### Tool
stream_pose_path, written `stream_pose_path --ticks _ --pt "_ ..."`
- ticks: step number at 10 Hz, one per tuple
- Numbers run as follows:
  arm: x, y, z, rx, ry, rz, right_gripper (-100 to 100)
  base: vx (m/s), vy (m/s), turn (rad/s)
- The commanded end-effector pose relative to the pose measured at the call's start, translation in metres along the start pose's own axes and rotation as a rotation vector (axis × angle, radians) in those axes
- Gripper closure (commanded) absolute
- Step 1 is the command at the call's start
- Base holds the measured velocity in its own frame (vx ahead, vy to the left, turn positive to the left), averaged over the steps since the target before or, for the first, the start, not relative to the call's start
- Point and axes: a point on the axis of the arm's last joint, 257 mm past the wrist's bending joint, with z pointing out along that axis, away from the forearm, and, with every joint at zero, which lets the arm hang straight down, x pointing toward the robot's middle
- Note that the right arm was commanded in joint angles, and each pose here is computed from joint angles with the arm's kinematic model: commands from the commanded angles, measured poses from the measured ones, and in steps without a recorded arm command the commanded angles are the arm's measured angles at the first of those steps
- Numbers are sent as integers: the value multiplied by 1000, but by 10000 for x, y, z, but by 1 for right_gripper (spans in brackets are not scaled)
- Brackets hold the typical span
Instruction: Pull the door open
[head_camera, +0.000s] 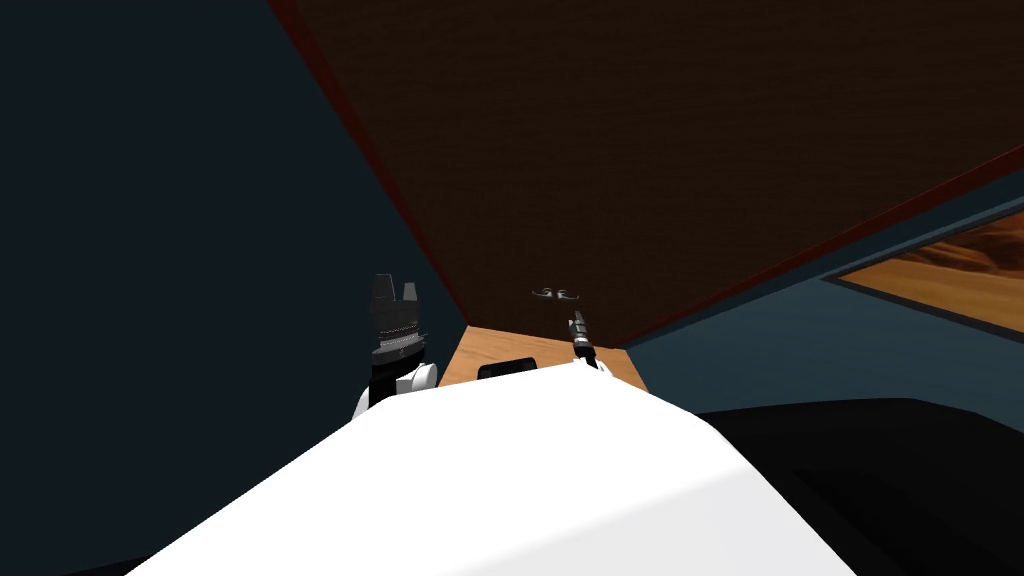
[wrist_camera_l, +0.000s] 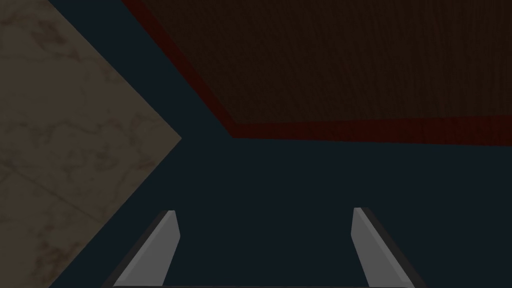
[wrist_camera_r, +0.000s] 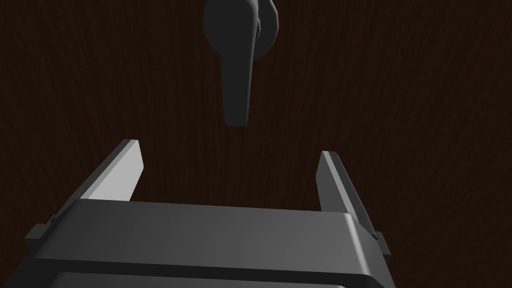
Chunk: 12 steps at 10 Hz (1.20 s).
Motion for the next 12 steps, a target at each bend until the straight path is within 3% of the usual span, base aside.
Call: stream_pose_path --ticks 1,3,5,6,8,10,11,12 --pt "-305 -60 -117 23 -46 -19 -100 21 -29 -115" --pt "-642 -104 -248 44 -97 -40 -100 52 -46 -87" --pt "-860 -120 -329 56 -132 -53 -100 87 -77 -34" --pt "-874 -120 -329 56 -136 -53 -100 165 -139 8" --pt "-741 -106 -253 45 -119 -41 -100 159 -99 71" --pt "-458 -72 -119 24 -80 -21 -100 186 -62 129" --pt "-233 -36 -22 8 -48 -5 -100 205 49 200" --pt "-233 -36 -22 8 -48 -5 -100 165 71 80"
